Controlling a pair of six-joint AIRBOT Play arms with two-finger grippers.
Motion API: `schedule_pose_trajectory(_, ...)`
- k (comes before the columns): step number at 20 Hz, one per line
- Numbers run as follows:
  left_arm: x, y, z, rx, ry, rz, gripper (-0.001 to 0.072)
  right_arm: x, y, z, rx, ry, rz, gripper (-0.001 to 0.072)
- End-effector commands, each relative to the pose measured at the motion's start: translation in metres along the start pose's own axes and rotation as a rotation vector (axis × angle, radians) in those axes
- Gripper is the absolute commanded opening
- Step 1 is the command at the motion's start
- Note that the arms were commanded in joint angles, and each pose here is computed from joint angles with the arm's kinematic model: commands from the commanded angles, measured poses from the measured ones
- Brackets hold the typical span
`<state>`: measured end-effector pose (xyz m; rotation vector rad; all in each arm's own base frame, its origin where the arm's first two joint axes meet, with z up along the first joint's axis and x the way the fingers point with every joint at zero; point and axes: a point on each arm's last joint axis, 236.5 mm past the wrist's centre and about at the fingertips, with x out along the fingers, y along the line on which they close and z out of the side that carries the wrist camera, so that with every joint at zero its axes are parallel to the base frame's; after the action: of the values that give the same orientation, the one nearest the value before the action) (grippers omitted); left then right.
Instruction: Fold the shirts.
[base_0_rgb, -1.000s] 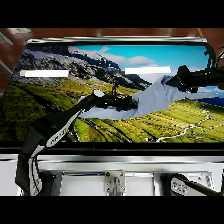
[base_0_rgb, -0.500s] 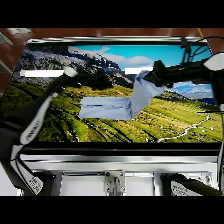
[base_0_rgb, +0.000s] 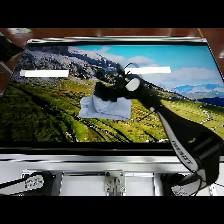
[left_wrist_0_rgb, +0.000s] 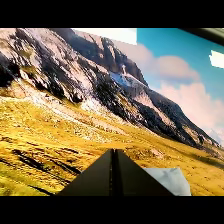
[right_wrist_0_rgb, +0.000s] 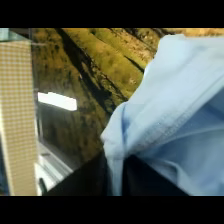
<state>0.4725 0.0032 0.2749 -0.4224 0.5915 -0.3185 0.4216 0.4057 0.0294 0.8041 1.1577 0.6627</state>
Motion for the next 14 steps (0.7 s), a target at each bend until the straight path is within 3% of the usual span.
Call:
schedule_pose_trajectory(1,-0.063,-0.010,0.015,0.051,-0.088,0.062,0.0035,0.061,-0.015,-0.023,0.189,0.005,0.058,0.0520)
schedule_pose_trajectory(2,-0.065,-0.016,0.014,0.060,-0.086,0.055,0.0035,0.063,-0.013,-0.025,0.185,0.013,0.076,0.0561)
schedule_pose_trajectory(8,-0.047,-0.029,-0.007,0.070,-0.015,0.011,0.0035,0.004,-0.023,0.006,0.047,0.038,0.011,0.0561)
schedule_pose_trajectory(12,-0.036,-0.020,-0.022,0.049,0.025,0.010,0.0035,-0.102,-0.128,0.011,-0.033,0.190,-0.423,0.0562)
schedule_pose_trajectory(14,-0.034,-0.019,-0.024,0.044,0.031,0.010,0.0035,-0.161,-0.186,0.013,0.005,0.242,-0.650,0.0635)
